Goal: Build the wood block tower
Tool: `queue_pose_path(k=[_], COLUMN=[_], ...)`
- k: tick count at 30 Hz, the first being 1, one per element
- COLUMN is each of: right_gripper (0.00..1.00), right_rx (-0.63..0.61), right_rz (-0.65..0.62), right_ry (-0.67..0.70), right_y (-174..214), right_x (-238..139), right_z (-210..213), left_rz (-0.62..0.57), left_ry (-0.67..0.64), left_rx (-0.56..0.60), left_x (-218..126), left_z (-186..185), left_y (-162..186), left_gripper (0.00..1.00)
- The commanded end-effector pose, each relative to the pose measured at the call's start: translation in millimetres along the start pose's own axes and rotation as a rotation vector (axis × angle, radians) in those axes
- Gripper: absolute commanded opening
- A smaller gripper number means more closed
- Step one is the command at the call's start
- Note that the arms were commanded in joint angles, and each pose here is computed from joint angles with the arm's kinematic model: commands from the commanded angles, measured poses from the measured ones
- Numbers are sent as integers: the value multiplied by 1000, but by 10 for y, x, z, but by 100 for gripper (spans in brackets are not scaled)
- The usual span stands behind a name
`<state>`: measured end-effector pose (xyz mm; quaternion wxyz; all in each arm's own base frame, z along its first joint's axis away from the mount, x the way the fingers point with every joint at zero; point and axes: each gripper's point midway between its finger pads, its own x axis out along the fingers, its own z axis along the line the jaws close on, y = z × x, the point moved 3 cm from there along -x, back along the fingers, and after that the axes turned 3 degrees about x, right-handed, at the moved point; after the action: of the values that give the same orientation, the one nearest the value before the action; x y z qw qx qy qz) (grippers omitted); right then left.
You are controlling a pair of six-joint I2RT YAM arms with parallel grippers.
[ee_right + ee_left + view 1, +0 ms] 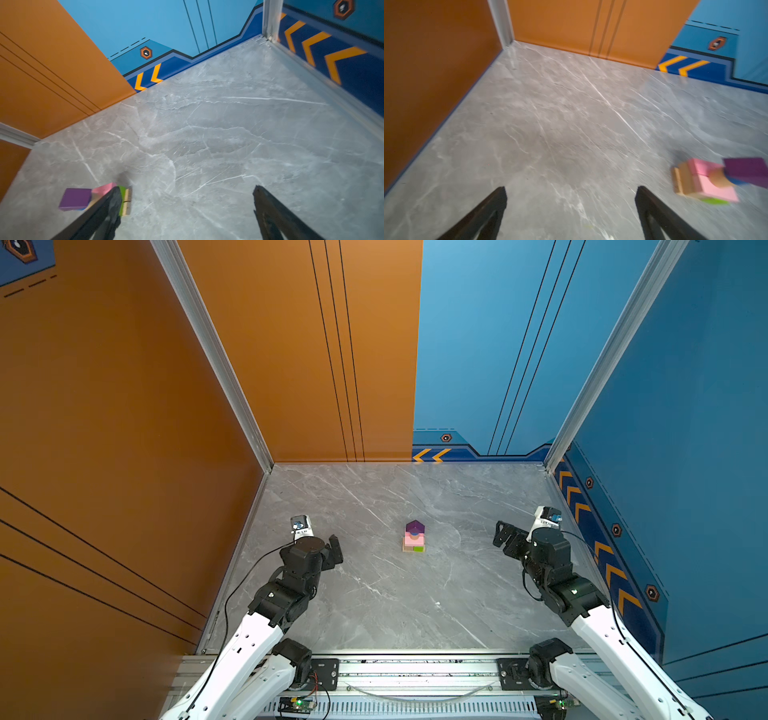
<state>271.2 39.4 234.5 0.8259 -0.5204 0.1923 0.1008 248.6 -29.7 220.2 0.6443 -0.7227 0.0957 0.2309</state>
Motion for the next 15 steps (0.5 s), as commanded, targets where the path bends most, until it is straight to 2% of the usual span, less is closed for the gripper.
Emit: queue_pose_path(k=[1, 5, 9, 15], right_gripper=[100, 100, 100, 100], right_rx=[-132, -192, -251, -332], right_rz=[-58, -102, -137, -120], right_ry=[146, 218, 256, 299], right_y=[-109, -78, 16, 86], right_x=[121, 371, 639, 960], right_z=[-258, -437, -585, -655], left_rz=[-94, -174, -263, -238], left_ry=[-223, -299, -249, -184], left_rx=[36, 53, 69, 76], left_x=[73, 277, 458, 704], left_z=[392, 567, 565, 563], left_y=[-54, 62, 186, 260], left_gripper=[98, 98, 98, 98])
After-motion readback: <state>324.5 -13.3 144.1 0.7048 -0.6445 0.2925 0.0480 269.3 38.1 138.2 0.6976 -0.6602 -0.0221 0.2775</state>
